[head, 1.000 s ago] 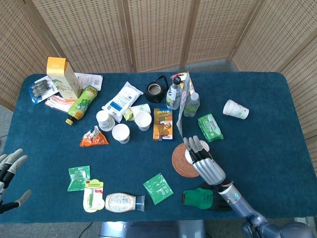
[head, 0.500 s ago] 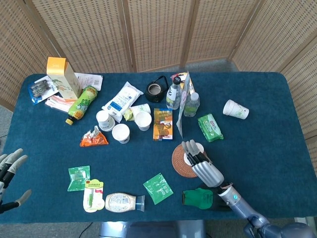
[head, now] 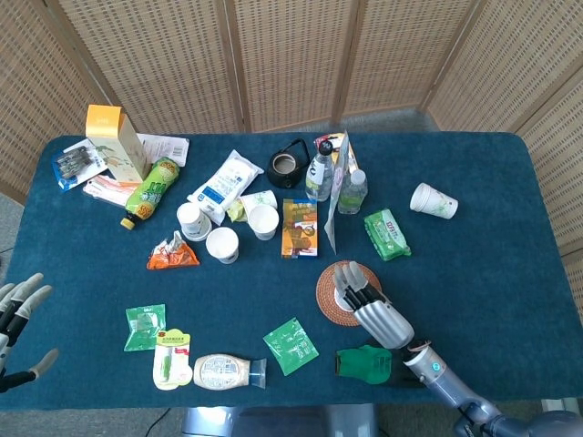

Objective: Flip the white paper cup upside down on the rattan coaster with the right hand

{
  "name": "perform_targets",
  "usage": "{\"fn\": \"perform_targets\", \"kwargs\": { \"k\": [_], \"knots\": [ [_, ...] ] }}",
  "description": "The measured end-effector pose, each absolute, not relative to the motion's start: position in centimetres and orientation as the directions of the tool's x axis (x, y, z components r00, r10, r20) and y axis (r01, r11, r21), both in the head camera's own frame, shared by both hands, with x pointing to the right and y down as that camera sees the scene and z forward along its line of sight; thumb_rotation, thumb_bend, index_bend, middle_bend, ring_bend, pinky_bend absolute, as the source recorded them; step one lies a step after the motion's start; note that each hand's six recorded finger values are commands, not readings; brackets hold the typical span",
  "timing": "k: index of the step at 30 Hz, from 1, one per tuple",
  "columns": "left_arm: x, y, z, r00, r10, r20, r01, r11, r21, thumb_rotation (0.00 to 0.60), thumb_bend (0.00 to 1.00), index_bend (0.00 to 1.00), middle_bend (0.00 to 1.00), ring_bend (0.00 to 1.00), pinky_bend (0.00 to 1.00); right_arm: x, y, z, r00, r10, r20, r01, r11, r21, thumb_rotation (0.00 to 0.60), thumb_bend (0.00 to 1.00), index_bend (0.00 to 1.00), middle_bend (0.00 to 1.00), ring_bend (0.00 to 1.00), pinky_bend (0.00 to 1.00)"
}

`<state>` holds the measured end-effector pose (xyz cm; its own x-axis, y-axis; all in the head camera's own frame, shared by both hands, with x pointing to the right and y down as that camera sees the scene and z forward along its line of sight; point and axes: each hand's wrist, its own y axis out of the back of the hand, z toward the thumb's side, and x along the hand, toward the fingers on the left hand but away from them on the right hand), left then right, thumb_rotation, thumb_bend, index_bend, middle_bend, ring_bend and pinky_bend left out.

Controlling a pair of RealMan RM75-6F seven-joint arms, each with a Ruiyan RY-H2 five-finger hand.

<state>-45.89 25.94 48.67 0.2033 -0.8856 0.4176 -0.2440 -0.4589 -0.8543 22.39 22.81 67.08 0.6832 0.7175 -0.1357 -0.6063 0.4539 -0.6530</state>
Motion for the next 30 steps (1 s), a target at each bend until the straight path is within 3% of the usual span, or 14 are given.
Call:
{"fn": "perform_targets", "kwargs": {
  "k": [15, 24, 30],
  "knots": [
    [-45.8, 26.0, 48.8, 0.205, -0.883, 0.423, -0.241, -0.464, -0.852, 0.6, 0.33, 0.0, 0.0, 0.0, 0.0, 24.0, 21.9, 65.6, 0.672, 0.728, -0.135, -0.612, 0.444, -0.654, 0.6, 0.57, 0.03, 0.0, 0.0, 0.0],
    [-45.8, 26.0, 48.8, 0.205, -0.883, 0.423, -0.241, -0.465, -0.852, 0.6, 0.33, 0.0, 0.0, 0.0, 0.0, 25.4, 20.6, 63.6, 0.688, 0.722, -0.079, -0.517, 0.41, -0.752, 0.6, 0.58, 0.07, 0.0, 0.0, 0.0],
    [-45.6, 26.1, 48.9, 0.207, -0.881, 0.426, -0.239, -0.468, -0.851, 0.6, 0.33, 0.0, 0.0, 0.0, 0.0, 27.0, 19.4, 62.0, 0.681, 0.73, -0.055, -0.41, 0.318, -0.855, 0.6, 0.58, 0.09, 0.0, 0.0, 0.0]
  ]
}}
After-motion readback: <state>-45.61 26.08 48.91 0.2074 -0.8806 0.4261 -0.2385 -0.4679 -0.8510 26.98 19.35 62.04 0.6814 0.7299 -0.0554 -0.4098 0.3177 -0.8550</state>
